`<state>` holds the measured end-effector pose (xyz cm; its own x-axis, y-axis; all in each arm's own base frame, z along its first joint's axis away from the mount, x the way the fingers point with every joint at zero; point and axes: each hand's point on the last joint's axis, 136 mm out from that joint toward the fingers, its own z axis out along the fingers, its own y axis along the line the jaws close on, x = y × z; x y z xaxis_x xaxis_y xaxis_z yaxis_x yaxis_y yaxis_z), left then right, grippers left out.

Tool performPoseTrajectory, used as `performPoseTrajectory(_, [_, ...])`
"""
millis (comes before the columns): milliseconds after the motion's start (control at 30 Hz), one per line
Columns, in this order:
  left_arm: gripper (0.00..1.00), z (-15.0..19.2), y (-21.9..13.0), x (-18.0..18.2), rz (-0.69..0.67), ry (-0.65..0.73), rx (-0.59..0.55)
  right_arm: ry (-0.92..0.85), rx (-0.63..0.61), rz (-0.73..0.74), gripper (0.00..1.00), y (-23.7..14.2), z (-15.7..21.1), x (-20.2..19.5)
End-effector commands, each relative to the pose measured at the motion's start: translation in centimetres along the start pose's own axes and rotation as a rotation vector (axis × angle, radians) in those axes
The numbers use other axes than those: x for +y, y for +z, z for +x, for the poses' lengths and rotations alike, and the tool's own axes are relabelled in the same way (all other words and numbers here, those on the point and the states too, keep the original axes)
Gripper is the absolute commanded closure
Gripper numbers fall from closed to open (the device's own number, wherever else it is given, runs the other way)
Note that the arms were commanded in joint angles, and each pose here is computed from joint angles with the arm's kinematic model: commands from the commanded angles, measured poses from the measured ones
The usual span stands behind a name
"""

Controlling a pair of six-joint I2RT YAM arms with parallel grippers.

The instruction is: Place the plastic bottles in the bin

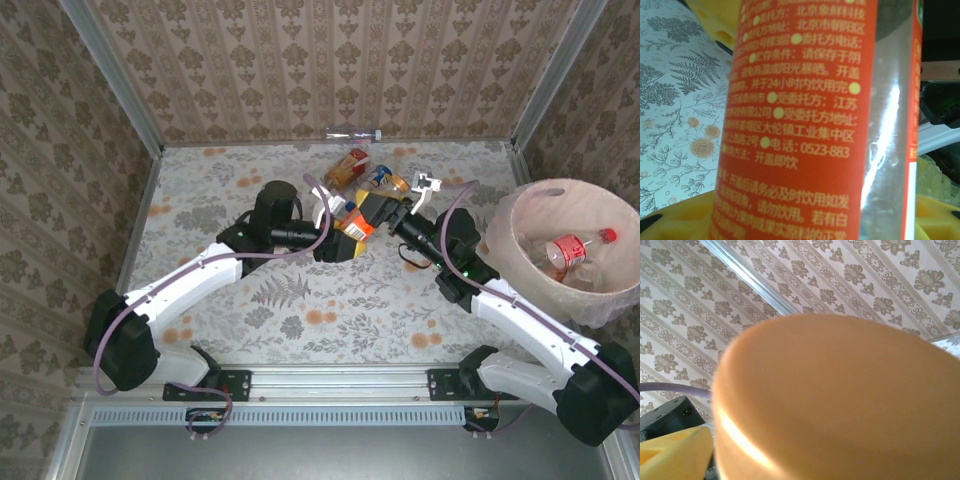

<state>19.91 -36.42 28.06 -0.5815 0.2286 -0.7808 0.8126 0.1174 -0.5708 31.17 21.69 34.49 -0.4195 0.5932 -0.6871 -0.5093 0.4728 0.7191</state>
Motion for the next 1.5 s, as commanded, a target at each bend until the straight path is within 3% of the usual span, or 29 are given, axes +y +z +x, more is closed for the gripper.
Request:
performPoseTrajectory(0, [0.54,-0.6,0.1,-0.6,0.024,0.044,0.003,0.009,-0.002,-0.018,0.14,0.3,-0.8,0.9])
performPoseTrajectory(200, [0.54,-0.5,0.2,-0.5,0.016,0.045,0.007,0.032,0.003,0.039,0.35,0.4,-0.7,-0.3])
performPoseTrajectory(500, [0.5,-0.5,0.4,-0.2,0.019,0.025,0.009,0.001,0.031,0.077,0.48,0.4,-0.7,-0.7])
performPoseTrajectory(567, [0.43,-0.5,0.4,-0.2,0.019,0.023,0.011,-0.006,0.031,0.093,0.5,0.2,-0.9,-1.0])
performPoseTrajectory(667, [0.09,-0.6,0.3,-0.2,0.011,0.028,0.016,-0.046,0.027,0.143,0.52,-1.2,-2.6,-1.1])
performPoseTrajectory(733, [0.0,-0.8,-0.1,-0.5,0.001,0.046,0.011,-0.108,0.011,0.23,0.52,-3.4,-4.9,-1.3])
performPoseTrajectory(967, [0.0,-1.0,-1.2,2.4,-0.213,0.053,-0.004,-0.412,-0.122,0.648,0.52,-14.5,-14.4,-1.7])
performPoseTrajectory(1100, [0.0,-1.1,-1.8,4.2,-0.308,0.025,-0.018,-0.493,-0.144,0.83,0.51,-18.2,-17.4,-1.5])
performPoseTrajectory(1300, [0.0,-1.2,-3.7,7.4,-0.498,-0.025,-0.039,-0.488,-0.116,1.123,0.51,-22.6,-20.2,-4.0])
performPoseTrajectory(1467, [0.0,-1.4,-5.5,9.3,-0.616,-0.078,-0.07,-0.414,-0.079,1.277,0.51,-25.4,-20.7,-7.0])
